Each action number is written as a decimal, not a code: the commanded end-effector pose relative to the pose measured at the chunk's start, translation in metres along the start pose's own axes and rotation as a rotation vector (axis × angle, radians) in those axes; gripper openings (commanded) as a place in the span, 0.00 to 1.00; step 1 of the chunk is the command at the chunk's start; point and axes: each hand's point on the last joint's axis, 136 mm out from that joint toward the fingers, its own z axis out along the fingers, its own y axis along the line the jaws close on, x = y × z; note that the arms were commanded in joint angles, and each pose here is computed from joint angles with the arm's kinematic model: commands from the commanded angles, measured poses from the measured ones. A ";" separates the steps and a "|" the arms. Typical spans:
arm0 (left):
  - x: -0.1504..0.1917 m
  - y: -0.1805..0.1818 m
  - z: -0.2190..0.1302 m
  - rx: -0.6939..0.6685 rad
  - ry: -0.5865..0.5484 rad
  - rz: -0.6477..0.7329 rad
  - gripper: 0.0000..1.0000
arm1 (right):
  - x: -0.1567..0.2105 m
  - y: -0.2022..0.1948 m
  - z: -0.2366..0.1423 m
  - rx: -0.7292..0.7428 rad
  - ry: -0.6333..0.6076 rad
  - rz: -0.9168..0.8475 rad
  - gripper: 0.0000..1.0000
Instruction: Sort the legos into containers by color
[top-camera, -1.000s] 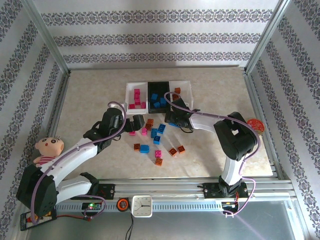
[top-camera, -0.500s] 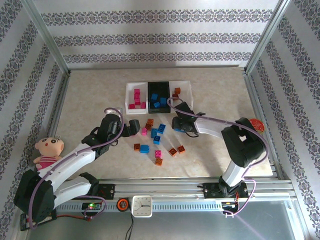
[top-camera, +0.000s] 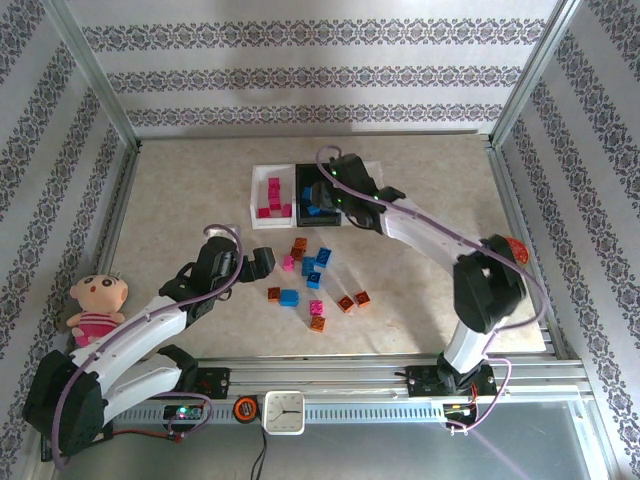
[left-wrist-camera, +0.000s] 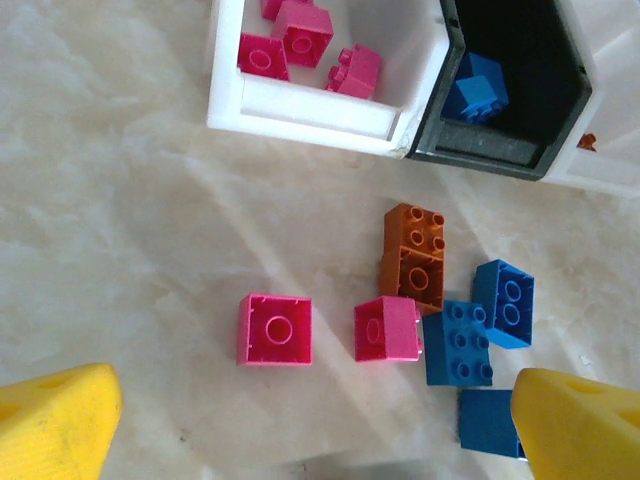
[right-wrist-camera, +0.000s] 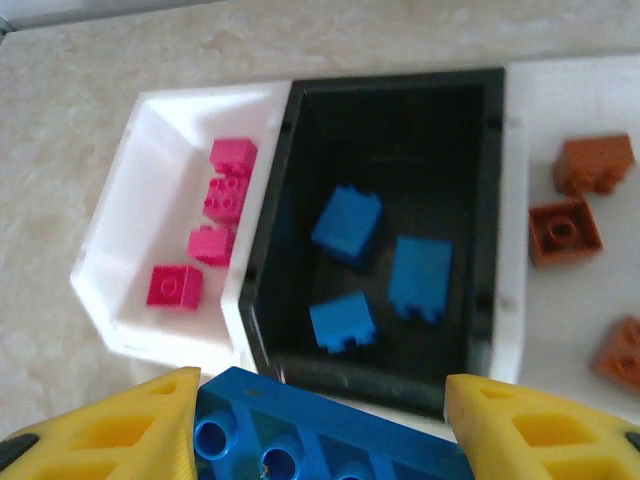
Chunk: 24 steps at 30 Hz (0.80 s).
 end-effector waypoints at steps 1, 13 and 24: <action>0.004 0.004 -0.003 -0.013 0.003 -0.014 1.00 | -0.009 -0.007 0.030 0.086 -0.005 -0.046 0.51; 0.015 0.006 0.000 0.002 0.027 -0.032 1.00 | -0.040 -0.011 0.090 0.174 -0.006 -0.045 0.79; 0.026 0.006 0.024 -0.041 0.138 0.042 0.92 | -0.030 0.006 0.041 0.075 -0.034 -0.043 0.83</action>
